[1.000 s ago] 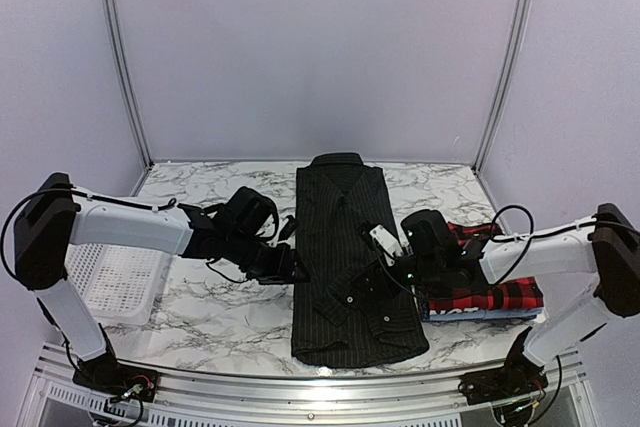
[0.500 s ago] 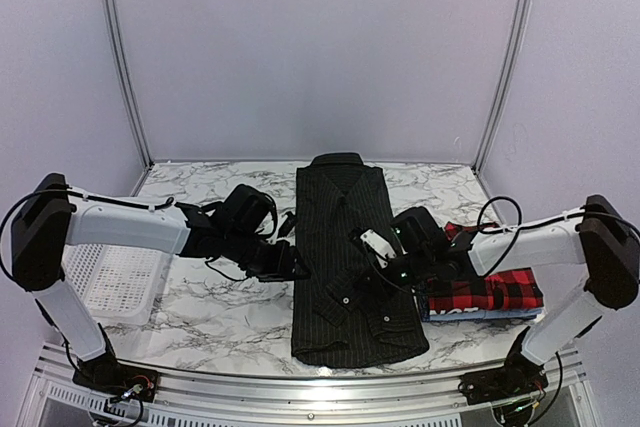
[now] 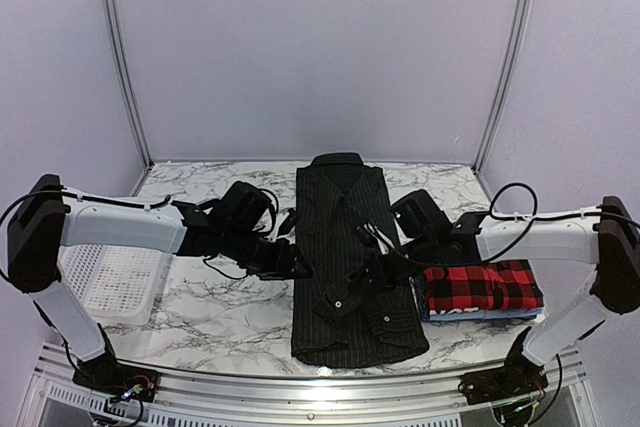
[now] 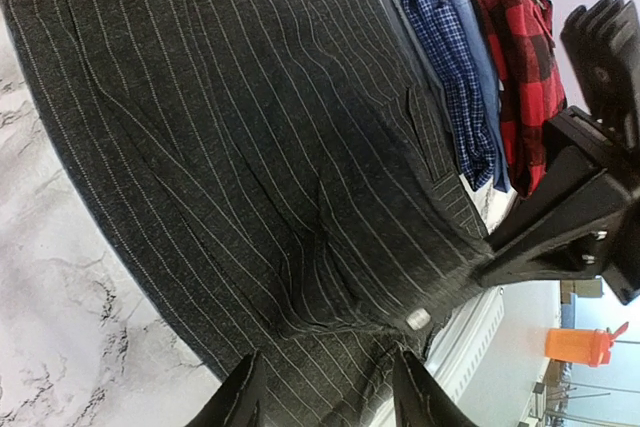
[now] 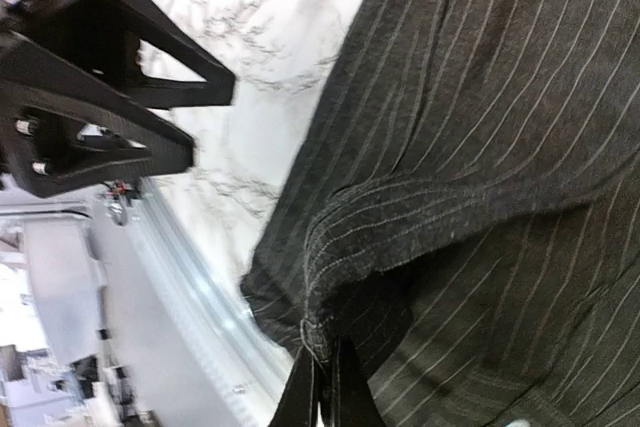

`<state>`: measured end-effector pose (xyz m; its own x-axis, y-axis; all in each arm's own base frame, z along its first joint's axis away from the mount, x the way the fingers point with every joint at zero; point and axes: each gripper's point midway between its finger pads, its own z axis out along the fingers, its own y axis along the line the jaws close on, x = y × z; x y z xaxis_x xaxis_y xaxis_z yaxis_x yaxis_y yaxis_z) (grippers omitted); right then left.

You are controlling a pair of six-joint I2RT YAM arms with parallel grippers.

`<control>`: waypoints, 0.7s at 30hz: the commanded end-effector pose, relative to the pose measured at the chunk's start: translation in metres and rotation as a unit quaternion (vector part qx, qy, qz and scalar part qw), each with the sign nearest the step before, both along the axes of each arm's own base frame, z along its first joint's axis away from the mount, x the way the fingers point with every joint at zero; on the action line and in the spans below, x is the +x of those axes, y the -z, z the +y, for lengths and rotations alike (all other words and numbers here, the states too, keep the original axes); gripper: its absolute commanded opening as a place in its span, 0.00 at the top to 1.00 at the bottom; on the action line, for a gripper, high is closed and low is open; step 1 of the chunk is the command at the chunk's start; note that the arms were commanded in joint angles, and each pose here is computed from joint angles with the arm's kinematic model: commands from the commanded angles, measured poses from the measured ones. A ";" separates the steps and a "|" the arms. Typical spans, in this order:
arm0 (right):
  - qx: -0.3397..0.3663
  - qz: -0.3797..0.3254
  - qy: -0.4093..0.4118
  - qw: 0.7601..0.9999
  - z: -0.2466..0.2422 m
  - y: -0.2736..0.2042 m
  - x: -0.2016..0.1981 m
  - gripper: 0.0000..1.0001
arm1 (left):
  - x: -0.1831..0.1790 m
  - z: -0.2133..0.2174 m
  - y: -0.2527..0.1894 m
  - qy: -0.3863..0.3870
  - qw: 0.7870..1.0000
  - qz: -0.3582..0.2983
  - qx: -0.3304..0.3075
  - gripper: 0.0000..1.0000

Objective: Fold and stack the long sleeve shirts
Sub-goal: Smooth out the rectangle-folded shirt at the center of the board.

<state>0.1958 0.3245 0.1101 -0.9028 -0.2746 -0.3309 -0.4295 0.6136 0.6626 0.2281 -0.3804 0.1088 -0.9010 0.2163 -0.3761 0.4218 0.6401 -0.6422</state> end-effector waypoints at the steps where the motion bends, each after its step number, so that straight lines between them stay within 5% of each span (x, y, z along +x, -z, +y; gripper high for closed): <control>1: 0.054 0.079 0.048 0.994 0.005 -0.039 -0.013 1.00 | -0.007 -0.007 -0.020 0.027 0.999 -0.014 -0.035 0.55; 21: -0.064 0.084 0.153 0.983 -0.043 0.055 -0.011 1.00 | -0.060 -0.026 0.016 0.070 0.997 0.023 -0.020 0.62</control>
